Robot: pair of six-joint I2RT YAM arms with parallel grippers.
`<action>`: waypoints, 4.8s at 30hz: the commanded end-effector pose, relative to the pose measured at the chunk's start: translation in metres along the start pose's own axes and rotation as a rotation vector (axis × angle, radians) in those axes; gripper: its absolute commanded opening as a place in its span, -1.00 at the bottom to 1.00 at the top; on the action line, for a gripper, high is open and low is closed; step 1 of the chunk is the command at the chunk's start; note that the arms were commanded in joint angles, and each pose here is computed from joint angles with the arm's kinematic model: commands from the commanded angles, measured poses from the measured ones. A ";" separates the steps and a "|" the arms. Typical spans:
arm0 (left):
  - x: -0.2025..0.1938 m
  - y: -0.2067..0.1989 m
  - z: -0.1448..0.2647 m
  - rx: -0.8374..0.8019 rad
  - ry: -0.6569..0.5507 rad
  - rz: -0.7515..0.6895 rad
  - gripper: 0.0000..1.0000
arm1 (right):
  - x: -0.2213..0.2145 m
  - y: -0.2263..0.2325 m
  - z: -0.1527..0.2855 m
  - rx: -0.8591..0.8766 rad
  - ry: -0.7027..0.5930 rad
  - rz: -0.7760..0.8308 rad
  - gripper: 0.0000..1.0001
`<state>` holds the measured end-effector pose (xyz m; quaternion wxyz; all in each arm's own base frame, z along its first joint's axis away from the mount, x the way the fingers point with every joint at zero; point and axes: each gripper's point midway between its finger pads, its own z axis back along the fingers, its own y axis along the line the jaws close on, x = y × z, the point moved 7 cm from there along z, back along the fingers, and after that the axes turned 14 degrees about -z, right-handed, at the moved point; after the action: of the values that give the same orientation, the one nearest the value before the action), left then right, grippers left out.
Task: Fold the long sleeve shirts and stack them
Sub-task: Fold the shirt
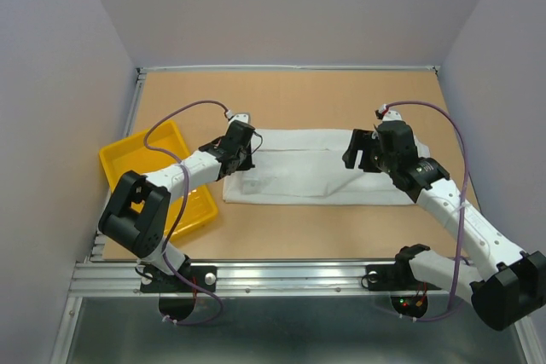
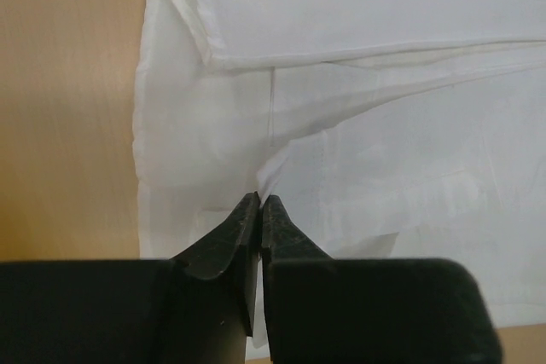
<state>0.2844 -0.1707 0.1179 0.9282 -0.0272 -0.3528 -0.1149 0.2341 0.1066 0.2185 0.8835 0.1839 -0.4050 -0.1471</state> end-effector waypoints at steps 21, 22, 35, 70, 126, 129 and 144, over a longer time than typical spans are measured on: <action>0.071 0.009 -0.012 0.127 -0.155 -0.085 -0.69 | -0.005 -0.009 -0.014 -0.045 -0.028 -0.027 0.61; 0.073 0.010 -0.014 0.140 -0.155 -0.081 -0.65 | -0.005 -0.008 -0.015 -0.043 -0.028 -0.029 0.61; 0.115 -0.003 0.033 0.004 -0.266 -0.008 0.50 | -0.012 0.038 -0.066 0.263 0.185 -0.180 0.57; -0.006 -0.012 -0.081 -0.114 0.074 0.207 -0.09 | 0.007 -0.143 -0.106 0.372 -0.086 -0.756 0.54; 0.058 0.012 -0.007 -0.146 -0.139 0.130 0.43 | 0.101 -0.110 -0.130 0.099 -0.135 -0.531 0.49; 0.074 0.025 -0.002 -0.036 -0.158 0.068 0.47 | 0.073 -0.095 -0.110 0.014 -0.087 -0.516 0.47; 0.070 0.020 -0.051 -0.014 -0.048 0.010 0.12 | -0.033 -0.086 -0.073 -0.237 0.153 -0.426 -0.21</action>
<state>0.3705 -0.1711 0.1270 0.9170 -0.0345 -0.3799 -0.1166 0.2701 0.0631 0.1294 0.8653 0.2101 -0.2866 -0.3534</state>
